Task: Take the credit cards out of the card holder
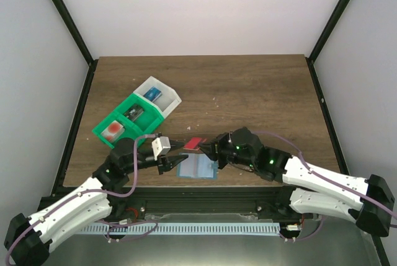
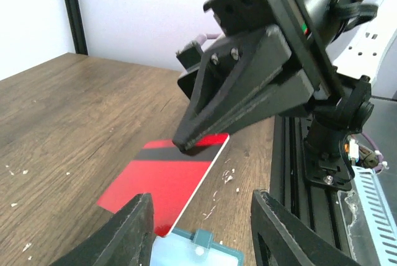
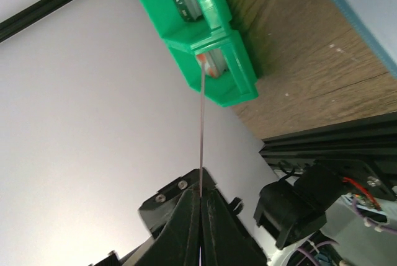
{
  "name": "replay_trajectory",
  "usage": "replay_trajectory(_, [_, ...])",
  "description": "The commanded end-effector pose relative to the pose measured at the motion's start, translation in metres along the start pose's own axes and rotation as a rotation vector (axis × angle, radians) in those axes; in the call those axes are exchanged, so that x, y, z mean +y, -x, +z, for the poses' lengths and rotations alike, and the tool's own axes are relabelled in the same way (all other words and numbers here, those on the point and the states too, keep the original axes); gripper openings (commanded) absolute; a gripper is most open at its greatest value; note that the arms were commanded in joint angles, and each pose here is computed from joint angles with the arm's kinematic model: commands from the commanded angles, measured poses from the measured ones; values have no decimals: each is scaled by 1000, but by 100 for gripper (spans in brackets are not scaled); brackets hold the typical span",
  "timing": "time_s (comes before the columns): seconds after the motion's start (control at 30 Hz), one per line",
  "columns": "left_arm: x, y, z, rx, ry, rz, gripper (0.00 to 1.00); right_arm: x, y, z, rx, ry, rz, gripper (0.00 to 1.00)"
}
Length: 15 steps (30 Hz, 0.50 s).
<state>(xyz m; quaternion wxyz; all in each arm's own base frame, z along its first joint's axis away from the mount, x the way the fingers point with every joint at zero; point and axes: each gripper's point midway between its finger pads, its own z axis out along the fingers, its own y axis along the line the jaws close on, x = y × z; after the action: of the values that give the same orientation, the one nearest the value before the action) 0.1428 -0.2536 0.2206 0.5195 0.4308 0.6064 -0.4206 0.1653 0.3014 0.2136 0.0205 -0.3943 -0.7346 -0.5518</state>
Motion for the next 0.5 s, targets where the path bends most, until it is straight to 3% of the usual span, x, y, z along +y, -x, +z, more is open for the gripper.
replay_trajectory(0.0, [-1, 9, 2, -20, -6, 64, 45, 36, -14, -5, 18, 83, 8, 1])
replay_trajectory(0.17, [6, 9, 3, -9, 27, 79, 38, 38, -20, -1, 47, 84, -5, 0])
replay_trajectory(0.37, [10, 12, 0, -23, 59, 96, 3, 32, -21, 3, 69, 68, -3, 1])
replay_trajectory(0.47, [10, 13, 0, -25, 64, 95, 0, 32, -21, 3, 69, 70, -8, 3])
